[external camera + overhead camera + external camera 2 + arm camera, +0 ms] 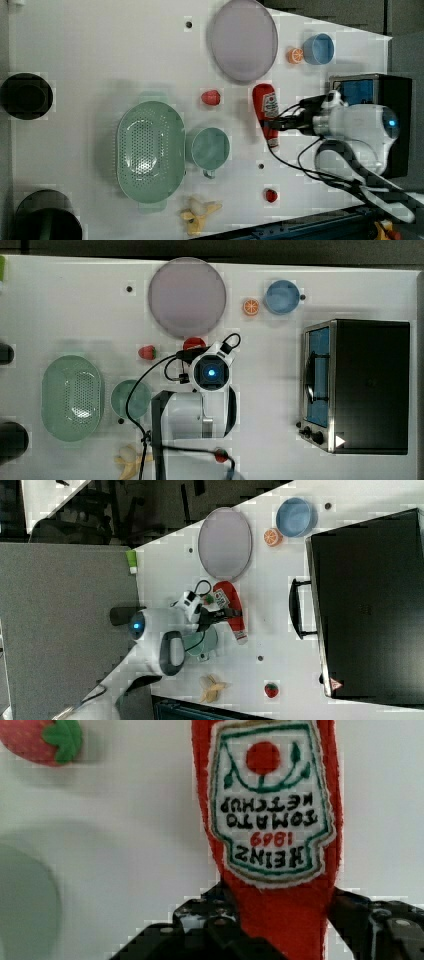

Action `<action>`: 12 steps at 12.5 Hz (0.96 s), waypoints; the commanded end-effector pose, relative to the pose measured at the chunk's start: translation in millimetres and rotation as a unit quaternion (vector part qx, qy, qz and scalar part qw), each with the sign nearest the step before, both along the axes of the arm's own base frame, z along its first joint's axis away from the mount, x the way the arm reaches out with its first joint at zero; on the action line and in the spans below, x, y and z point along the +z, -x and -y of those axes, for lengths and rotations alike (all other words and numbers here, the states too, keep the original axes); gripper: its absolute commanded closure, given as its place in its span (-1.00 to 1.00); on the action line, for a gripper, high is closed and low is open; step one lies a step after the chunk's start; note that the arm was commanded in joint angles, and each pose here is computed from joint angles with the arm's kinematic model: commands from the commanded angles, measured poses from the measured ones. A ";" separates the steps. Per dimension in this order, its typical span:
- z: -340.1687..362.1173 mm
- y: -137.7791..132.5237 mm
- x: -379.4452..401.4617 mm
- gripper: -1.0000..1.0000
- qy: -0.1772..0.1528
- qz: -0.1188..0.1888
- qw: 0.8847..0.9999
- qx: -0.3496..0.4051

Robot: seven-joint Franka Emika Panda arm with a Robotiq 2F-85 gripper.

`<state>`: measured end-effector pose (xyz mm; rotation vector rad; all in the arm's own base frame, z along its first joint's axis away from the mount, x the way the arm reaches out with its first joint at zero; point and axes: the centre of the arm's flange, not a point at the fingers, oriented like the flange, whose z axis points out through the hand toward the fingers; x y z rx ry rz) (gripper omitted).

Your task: Pick Ketchup from the table and place it in strainer.

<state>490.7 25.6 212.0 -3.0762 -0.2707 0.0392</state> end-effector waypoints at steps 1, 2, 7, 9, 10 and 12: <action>-8.6 -12.7 95.1 -0.09 0.012 0.040 0.999 0.029; -12.2 -10.4 116.6 -0.09 0.015 0.034 0.999 0.033; -48.6 3.1 193.8 -0.09 0.027 0.021 0.999 0.039; -83.1 8.3 200.4 -0.09 0.027 0.023 0.999 0.017; -104.9 12.5 199.8 -0.09 0.027 0.023 0.999 0.006; -148.5 24.9 193.7 -0.09 0.025 0.017 0.999 -0.036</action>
